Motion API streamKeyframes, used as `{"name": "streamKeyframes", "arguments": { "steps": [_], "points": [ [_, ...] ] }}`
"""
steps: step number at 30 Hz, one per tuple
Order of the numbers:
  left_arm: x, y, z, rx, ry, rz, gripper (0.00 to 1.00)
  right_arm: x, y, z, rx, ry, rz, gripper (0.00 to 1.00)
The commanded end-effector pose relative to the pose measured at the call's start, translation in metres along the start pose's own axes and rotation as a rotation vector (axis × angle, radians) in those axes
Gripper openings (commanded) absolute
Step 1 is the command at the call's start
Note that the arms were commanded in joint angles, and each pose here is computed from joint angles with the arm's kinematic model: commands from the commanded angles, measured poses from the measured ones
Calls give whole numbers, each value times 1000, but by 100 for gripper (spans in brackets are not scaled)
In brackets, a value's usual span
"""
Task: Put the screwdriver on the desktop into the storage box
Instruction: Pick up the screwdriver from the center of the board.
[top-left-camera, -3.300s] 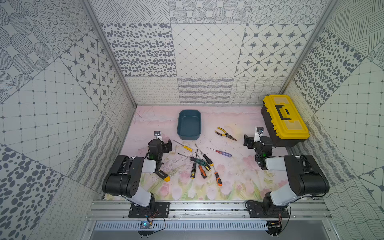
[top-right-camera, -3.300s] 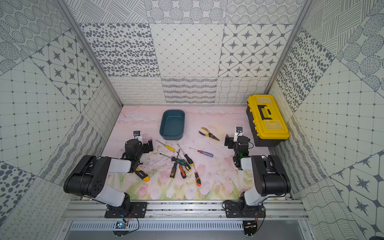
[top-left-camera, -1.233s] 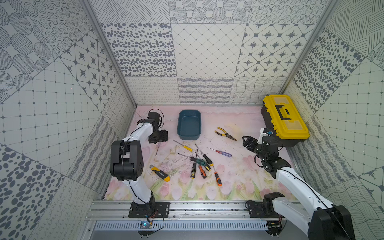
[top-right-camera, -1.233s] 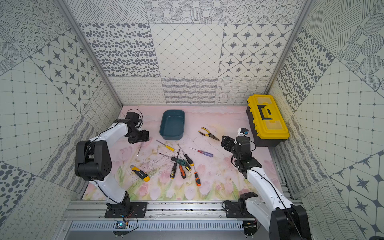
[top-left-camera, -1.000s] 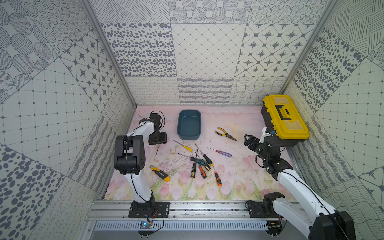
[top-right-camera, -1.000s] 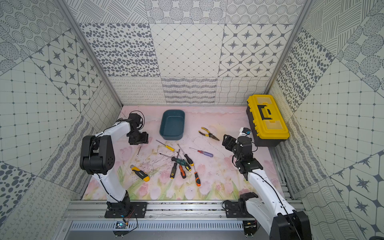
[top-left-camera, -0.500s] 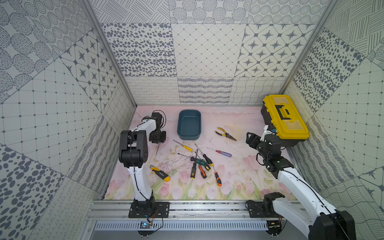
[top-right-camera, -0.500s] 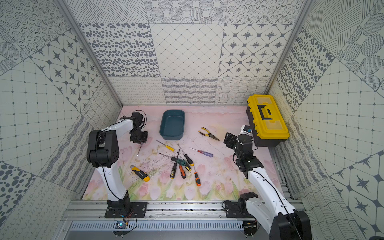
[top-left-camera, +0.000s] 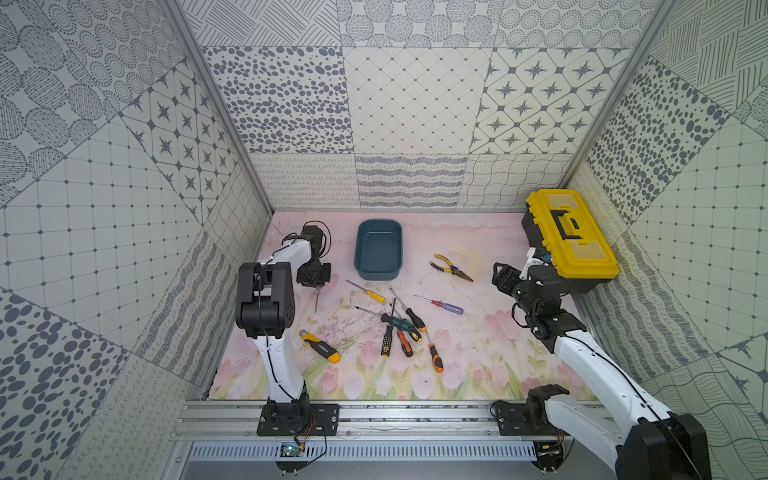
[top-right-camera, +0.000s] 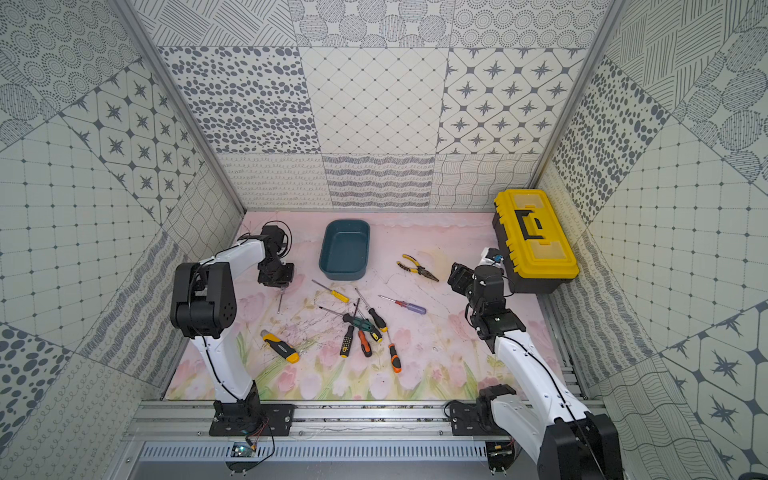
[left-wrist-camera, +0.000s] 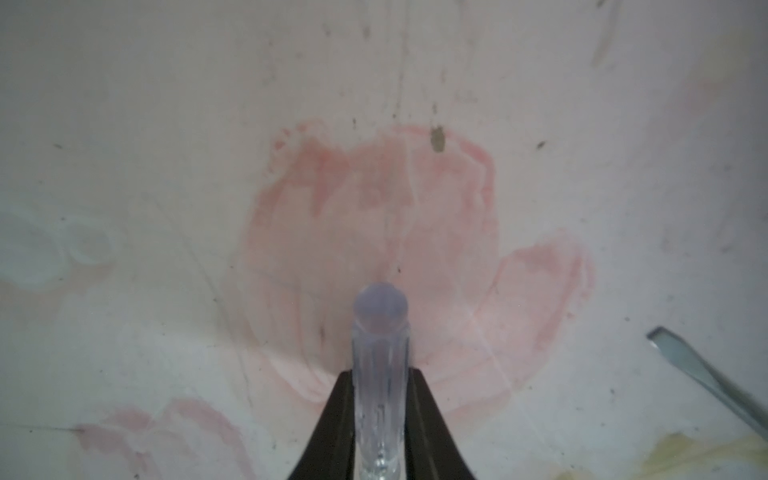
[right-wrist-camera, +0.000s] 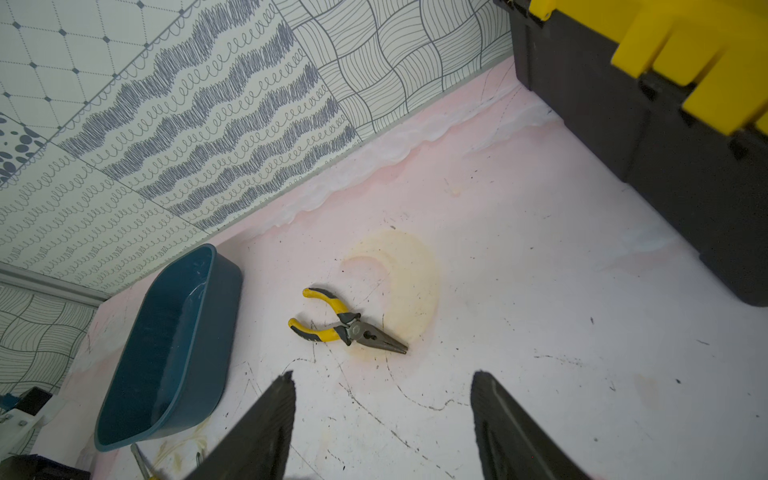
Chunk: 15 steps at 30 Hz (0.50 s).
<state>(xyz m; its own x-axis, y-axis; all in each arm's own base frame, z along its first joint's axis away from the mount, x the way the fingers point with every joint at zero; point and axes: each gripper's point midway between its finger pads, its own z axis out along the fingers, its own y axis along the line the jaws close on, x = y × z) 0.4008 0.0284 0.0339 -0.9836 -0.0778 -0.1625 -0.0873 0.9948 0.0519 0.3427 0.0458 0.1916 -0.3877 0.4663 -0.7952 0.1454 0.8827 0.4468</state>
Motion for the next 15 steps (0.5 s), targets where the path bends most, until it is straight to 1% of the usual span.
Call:
{"name": "streamKeyframes", "arguments": {
  "steps": [1, 2, 3, 5, 6, 10, 13, 15],
  "points": [
    [-1, -10, -42, 9, -116, 74, 3, -15, 13, -1, -39, -41, -7, 71],
    [-1, -18, -56, 29, -159, 101, 3, -15, 13, -1, -41, -39, -1, 70],
    [0, -35, -71, 65, -205, 154, 3, -14, 14, 0, -46, -33, 3, 70],
    [9, -76, -101, 185, -296, 281, 2, -13, 16, 0, -57, -25, 11, 70],
    [20, -101, -112, 239, -329, 378, 0, -12, 18, 0, -62, -20, 12, 69],
    [67, -188, -153, 361, -471, 788, 0, -9, 21, 1, -78, 0, 3, 70],
    [97, -241, -171, 445, -538, 997, 0, -6, 22, 1, -84, 14, -15, 70],
    [121, -275, -178, 524, -548, 1146, 0, -4, 22, 0, -85, 22, -27, 70]
  ]
}}
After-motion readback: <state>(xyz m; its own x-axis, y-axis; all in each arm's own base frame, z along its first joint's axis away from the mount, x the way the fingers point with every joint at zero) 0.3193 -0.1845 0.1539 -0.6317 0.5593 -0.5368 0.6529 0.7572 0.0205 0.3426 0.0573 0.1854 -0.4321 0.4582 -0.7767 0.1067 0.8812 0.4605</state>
